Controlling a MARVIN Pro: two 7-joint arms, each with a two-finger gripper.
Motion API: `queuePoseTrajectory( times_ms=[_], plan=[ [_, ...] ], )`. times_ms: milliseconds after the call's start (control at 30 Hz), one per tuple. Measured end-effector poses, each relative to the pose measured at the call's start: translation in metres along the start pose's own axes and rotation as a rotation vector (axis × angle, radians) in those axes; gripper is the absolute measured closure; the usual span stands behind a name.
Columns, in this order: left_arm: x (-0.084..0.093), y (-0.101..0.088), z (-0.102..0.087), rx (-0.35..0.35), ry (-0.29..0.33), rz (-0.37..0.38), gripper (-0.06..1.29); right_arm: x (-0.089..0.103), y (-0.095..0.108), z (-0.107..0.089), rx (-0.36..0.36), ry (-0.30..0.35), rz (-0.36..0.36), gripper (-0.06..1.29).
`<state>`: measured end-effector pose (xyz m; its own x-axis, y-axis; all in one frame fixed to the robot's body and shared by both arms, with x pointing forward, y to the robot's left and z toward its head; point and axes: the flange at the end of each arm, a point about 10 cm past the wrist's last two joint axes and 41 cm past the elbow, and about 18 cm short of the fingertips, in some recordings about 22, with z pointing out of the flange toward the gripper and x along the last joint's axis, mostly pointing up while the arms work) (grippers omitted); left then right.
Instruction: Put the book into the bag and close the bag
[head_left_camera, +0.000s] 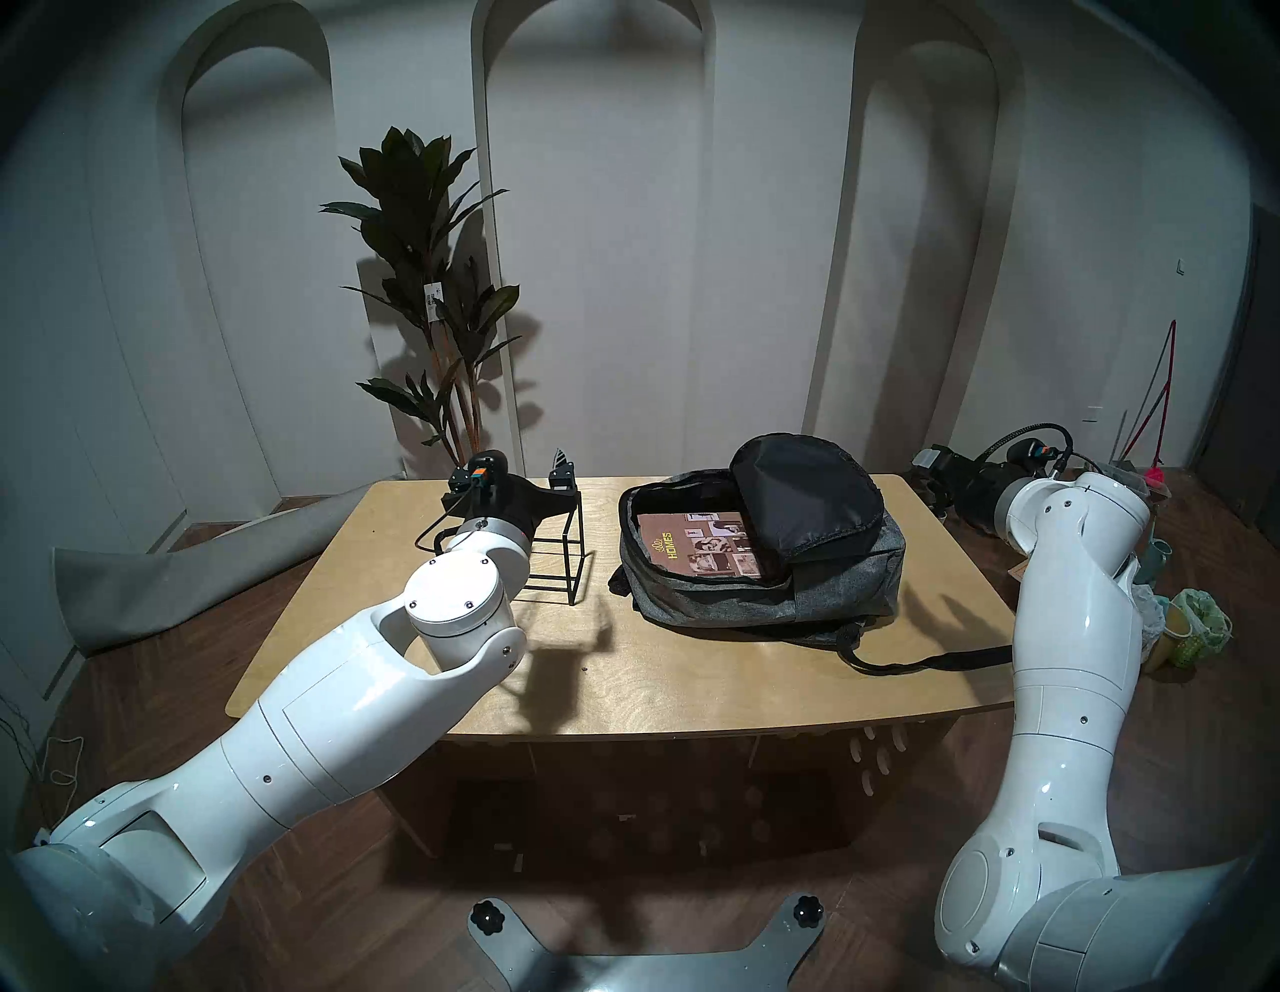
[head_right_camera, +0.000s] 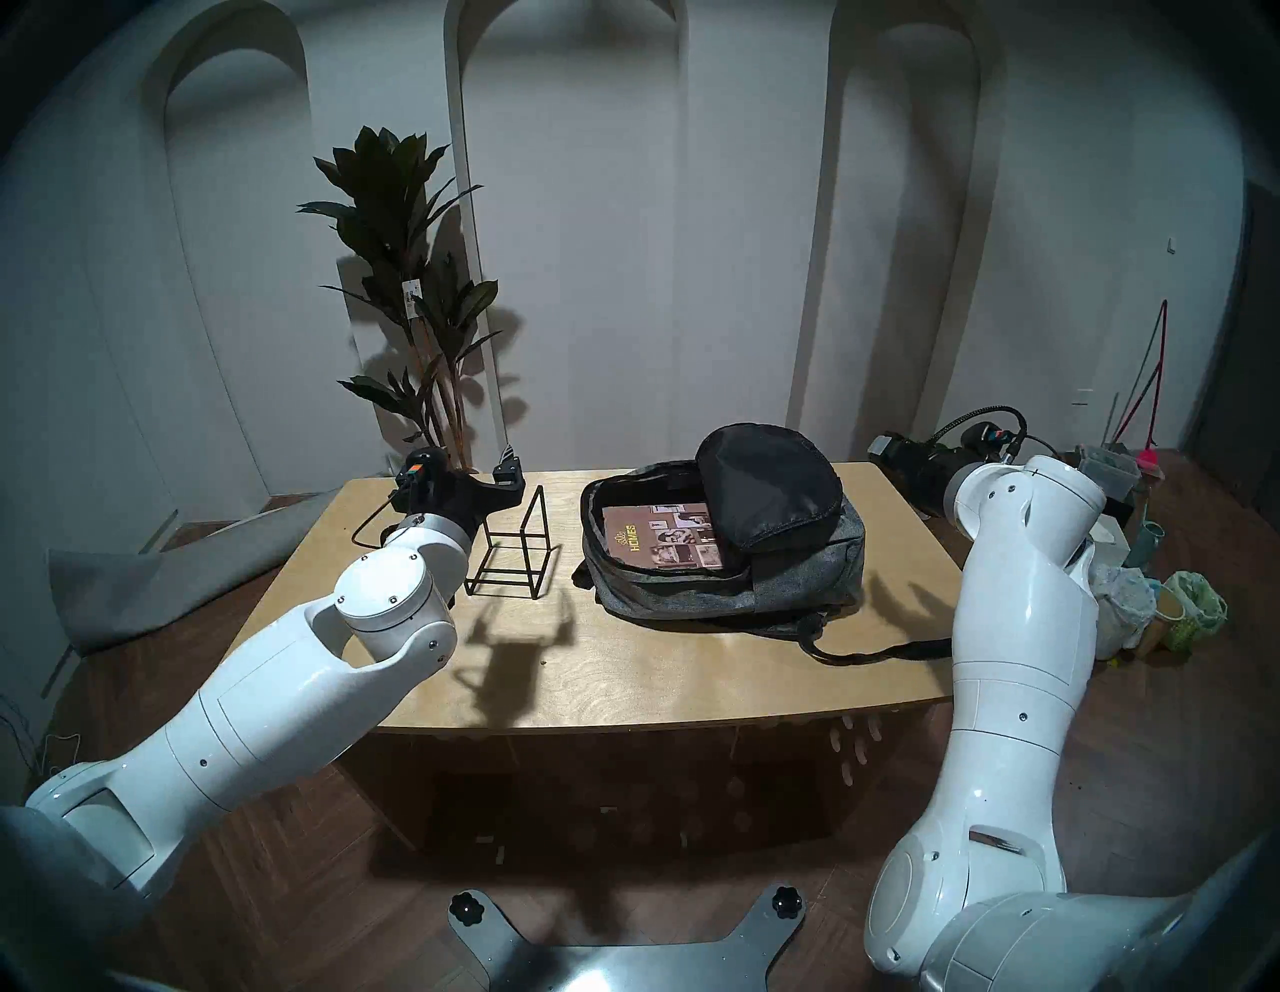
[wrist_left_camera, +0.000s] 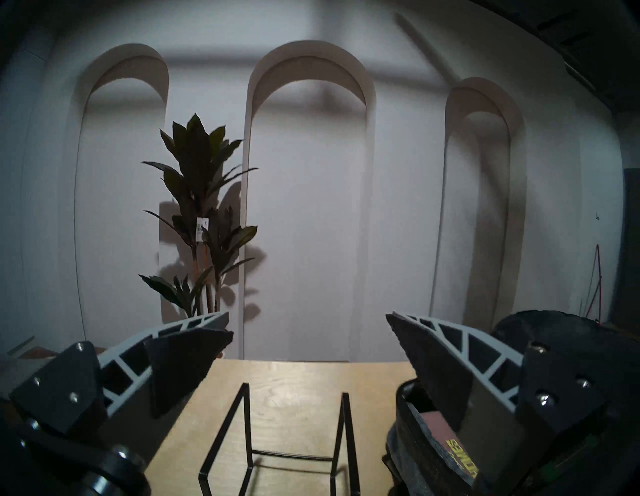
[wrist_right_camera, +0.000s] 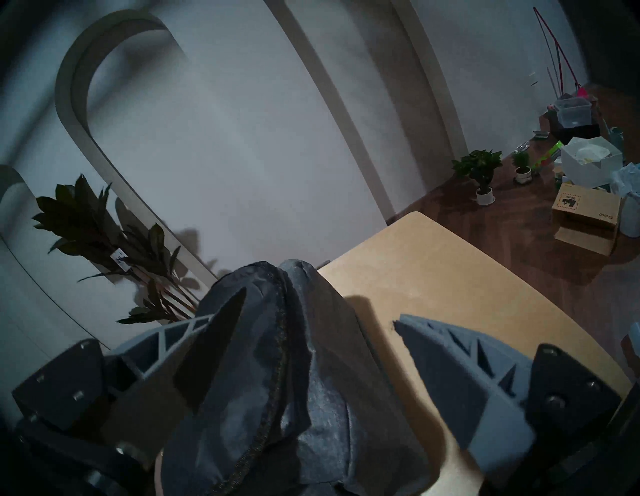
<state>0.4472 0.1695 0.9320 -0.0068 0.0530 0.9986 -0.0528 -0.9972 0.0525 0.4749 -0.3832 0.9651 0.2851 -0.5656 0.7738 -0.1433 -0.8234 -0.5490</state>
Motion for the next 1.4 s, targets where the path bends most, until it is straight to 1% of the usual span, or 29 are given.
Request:
queuePoseTrajectory(
  times_ms=[100, 133, 267, 400, 467, 667, 933, 1033, 1200, 1400],
  plan=[
    [0.001, 0.0, -0.004, -0.01, -0.032, 0.001, 0.0, -0.002, -0.003, 0.003, 0.026, -0.009, 0.018, -0.01],
    [0.001, 0.0, -0.008, -0.018, -0.06, 0.003, 0.0, -0.004, -0.007, 0.005, 0.053, -0.014, 0.03, -0.01],
    [0.002, -0.002, -0.014, -0.019, -0.112, 0.009, 0.0, -0.006, -0.019, 0.007, 0.107, -0.021, 0.045, -0.01],
    [0.004, -0.004, -0.018, -0.013, -0.146, 0.013, 0.0, -0.008, -0.029, 0.009, 0.14, -0.03, 0.053, -0.01],
    [0.005, -0.005, -0.019, -0.01, -0.155, 0.014, 0.0, -0.009, -0.031, 0.01, 0.142, -0.035, 0.056, -0.01],
    [0.008, -0.008, -0.023, 0.0, -0.186, 0.015, 0.0, -0.008, -0.031, 0.011, 0.123, -0.049, 0.07, -0.01],
    [0.006, -0.011, -0.025, 0.009, -0.219, 0.015, 0.0, -0.008, -0.031, 0.012, 0.1, -0.075, 0.086, -0.01],
    [0.005, -0.012, -0.025, 0.014, -0.229, 0.014, 0.0, -0.01, -0.031, 0.015, 0.09, -0.096, 0.097, -0.01],
    [0.003, -0.014, -0.025, 0.022, -0.237, 0.012, 0.0, -0.019, -0.029, 0.024, 0.057, -0.149, 0.112, -0.01],
    [0.0, -0.017, -0.023, 0.034, -0.242, 0.014, 0.0, -0.023, -0.025, 0.032, 0.035, -0.191, 0.13, -0.01]
  ],
)
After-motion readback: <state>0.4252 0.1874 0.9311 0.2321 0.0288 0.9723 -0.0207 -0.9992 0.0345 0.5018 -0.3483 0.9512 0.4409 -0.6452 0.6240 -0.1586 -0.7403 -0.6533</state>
